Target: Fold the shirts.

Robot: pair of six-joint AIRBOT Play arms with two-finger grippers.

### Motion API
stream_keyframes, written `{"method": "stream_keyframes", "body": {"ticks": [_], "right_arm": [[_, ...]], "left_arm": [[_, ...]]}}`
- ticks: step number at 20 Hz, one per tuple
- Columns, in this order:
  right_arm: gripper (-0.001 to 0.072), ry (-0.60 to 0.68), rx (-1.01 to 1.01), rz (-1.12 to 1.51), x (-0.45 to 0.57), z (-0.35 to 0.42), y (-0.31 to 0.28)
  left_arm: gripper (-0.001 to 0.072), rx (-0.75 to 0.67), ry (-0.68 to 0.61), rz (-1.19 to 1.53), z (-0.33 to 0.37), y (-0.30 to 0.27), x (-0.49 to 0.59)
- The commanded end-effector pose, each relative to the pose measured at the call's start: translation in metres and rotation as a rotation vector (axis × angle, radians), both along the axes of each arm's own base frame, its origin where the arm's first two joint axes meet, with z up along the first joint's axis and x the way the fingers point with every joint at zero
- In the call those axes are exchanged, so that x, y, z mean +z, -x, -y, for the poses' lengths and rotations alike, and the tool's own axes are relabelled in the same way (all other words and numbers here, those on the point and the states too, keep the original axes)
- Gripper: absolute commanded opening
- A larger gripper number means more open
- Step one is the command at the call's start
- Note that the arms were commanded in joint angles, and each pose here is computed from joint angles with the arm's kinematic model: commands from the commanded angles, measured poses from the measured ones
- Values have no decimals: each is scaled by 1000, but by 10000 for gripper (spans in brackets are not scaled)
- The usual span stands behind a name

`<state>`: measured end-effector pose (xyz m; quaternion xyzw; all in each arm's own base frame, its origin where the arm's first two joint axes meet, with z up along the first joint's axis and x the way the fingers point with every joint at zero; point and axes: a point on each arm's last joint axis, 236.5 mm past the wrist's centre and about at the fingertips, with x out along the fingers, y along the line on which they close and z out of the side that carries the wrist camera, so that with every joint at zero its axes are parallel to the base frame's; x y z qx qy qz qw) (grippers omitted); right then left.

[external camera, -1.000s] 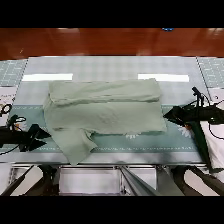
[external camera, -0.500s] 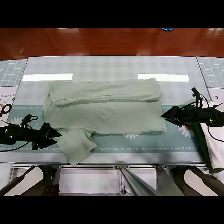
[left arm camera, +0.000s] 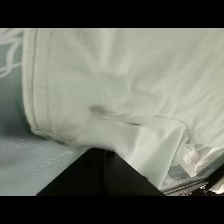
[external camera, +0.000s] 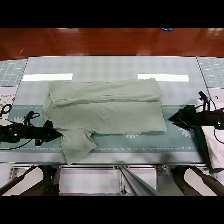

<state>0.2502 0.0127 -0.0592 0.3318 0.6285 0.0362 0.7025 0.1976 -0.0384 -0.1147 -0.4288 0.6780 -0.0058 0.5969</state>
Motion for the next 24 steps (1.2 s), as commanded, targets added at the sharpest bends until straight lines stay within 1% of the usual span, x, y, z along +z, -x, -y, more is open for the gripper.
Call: {"method": "stream_keyframes", "body": {"ticks": [1, 4, 7, 9, 14, 17, 19, 20, 22, 24], "right_arm": [[413, 115, -89, -180, -16, 47, 47], [413, 79, -128, -207, -32, 39, 58], [413, 12, -135, -164, -38, 26, 47], [413, -57, -135, -151, -39, 15, 39], [413, -188, -68, -153, -48, -30, 20], [413, -178, -5, -146, -55, -46, 4], [412, -175, -32, -112, -55, -50, -18], [378, -181, -35, -95, -52, -52, -26], [21, -193, 38, -48, -43, -56, -32], [19, -204, 109, -41, -35, -58, -28]], "left_arm": [[27, -10, 22, 7, 5, 0, 4], [27, -10, 21, 8, 4, 0, 3], [27, -11, 20, 10, 4, -1, 3], [27, -10, 18, 11, 4, -1, 3], [27, -9, 18, 11, 4, -1, 3], [27, -9, 18, 11, 4, -1, 3], [28, -10, 18, 12, 4, -1, 3], [27, -9, 17, 12, 4, -1, 3], [27, -14, 15, 19, 3, -3, 4], [28, -29, 9, 46, -1, -11, 10]]}}
